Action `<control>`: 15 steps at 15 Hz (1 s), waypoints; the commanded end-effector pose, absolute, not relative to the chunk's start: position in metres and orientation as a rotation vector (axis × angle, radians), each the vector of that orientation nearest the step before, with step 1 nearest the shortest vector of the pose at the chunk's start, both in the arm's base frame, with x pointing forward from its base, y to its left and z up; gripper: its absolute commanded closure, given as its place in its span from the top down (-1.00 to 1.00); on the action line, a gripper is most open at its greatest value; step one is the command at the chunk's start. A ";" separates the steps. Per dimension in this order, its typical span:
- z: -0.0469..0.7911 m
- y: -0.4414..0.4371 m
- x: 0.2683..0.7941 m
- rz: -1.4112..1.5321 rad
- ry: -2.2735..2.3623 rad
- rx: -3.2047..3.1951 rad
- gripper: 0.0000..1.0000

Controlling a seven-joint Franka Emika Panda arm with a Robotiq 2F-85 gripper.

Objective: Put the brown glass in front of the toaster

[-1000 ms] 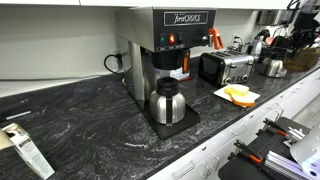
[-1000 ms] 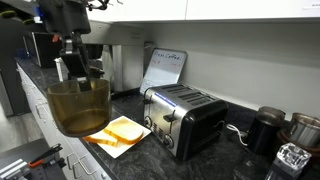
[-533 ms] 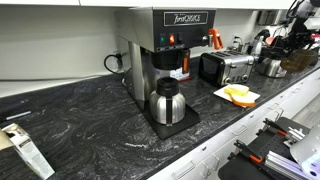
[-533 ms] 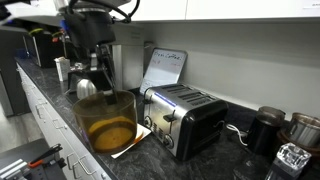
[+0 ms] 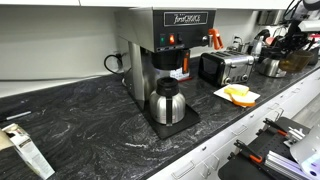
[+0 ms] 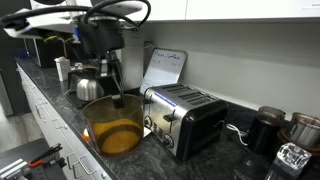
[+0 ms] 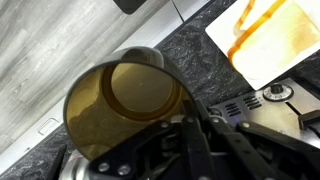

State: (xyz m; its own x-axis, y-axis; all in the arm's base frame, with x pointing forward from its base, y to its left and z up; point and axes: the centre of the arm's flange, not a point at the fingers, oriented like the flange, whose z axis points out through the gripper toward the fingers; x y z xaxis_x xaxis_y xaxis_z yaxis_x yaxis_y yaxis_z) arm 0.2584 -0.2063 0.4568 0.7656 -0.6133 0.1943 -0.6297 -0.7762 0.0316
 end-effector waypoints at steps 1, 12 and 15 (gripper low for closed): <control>0.457 -0.206 0.258 0.264 -1.010 2.862 -0.90; 0.431 -0.233 0.295 0.257 -1.263 2.768 -0.98; 0.423 -0.238 0.317 0.273 -1.326 2.731 -0.98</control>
State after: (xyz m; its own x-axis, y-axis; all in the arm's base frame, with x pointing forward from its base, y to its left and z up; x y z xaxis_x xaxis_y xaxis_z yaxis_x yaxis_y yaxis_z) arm 0.2902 -0.2272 0.4280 0.6459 -0.7368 0.2000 -0.7532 -0.6578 0.0090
